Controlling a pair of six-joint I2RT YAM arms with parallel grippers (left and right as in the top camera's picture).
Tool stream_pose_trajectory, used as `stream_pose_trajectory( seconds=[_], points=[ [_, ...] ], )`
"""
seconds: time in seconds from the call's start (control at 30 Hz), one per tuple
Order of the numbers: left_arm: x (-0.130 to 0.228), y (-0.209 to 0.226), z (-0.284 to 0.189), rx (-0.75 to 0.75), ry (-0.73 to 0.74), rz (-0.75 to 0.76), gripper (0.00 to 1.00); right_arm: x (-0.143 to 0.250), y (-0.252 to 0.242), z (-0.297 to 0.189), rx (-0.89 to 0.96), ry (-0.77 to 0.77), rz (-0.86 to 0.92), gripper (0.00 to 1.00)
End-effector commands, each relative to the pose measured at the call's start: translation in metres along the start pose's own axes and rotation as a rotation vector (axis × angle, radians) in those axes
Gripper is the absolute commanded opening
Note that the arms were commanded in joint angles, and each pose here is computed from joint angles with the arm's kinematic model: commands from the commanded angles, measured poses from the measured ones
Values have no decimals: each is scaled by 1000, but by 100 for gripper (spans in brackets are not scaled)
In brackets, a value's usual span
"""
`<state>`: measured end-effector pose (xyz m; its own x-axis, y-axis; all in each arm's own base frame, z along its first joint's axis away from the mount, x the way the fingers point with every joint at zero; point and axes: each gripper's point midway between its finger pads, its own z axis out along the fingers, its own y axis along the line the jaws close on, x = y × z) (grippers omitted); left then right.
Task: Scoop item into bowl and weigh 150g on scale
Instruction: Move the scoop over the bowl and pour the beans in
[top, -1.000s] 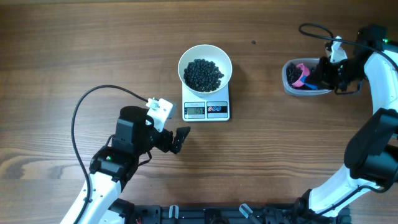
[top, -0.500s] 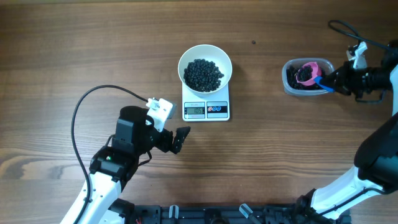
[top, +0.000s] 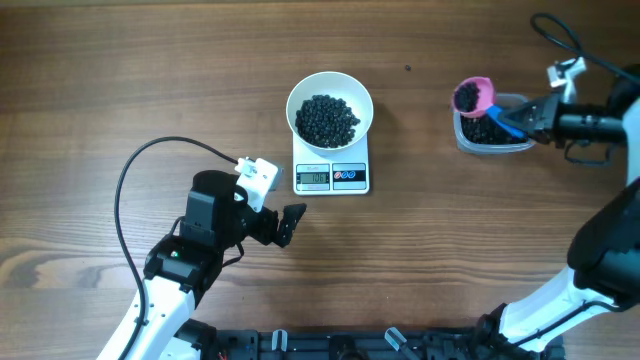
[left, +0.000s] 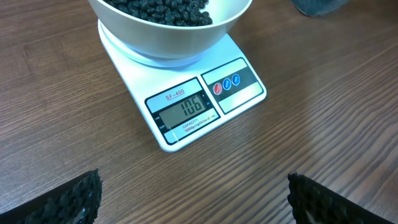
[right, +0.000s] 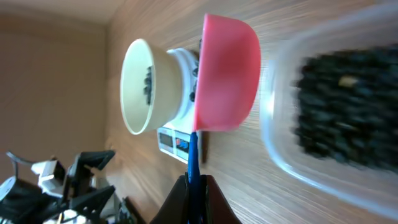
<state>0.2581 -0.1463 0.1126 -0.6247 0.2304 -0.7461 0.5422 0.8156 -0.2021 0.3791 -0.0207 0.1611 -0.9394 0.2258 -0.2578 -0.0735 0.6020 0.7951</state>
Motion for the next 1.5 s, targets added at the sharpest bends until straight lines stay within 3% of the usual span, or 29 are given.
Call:
stream_pose_trajectory(
  seconds=[0.0, 0.4, 0.6, 1.13, 1.27, 1.47],
  points=[
    [-10, -1, -2, -2, -21, 20, 100, 0, 26, 34, -87, 50, -43, 4],
    [-10, -1, -2, -2, -21, 20, 100, -6, 134, 135, -96, 159, -334, 4],
    [-10, -1, -2, -2, -21, 20, 100, 13, 135, 166, 104, 219, -421, 4],
    [-10, -1, -2, -2, -21, 20, 100, 23, 181, 172, 768, 79, -1013, 4],
    [-9, -1, -2, -2, -21, 20, 100, 24, 189, 173, 838, 63, -1098, 4],
    [-9, -1, -2, -2, -21, 20, 100, 23, 189, 173, 831, 47, -1065, 4]
  ],
)
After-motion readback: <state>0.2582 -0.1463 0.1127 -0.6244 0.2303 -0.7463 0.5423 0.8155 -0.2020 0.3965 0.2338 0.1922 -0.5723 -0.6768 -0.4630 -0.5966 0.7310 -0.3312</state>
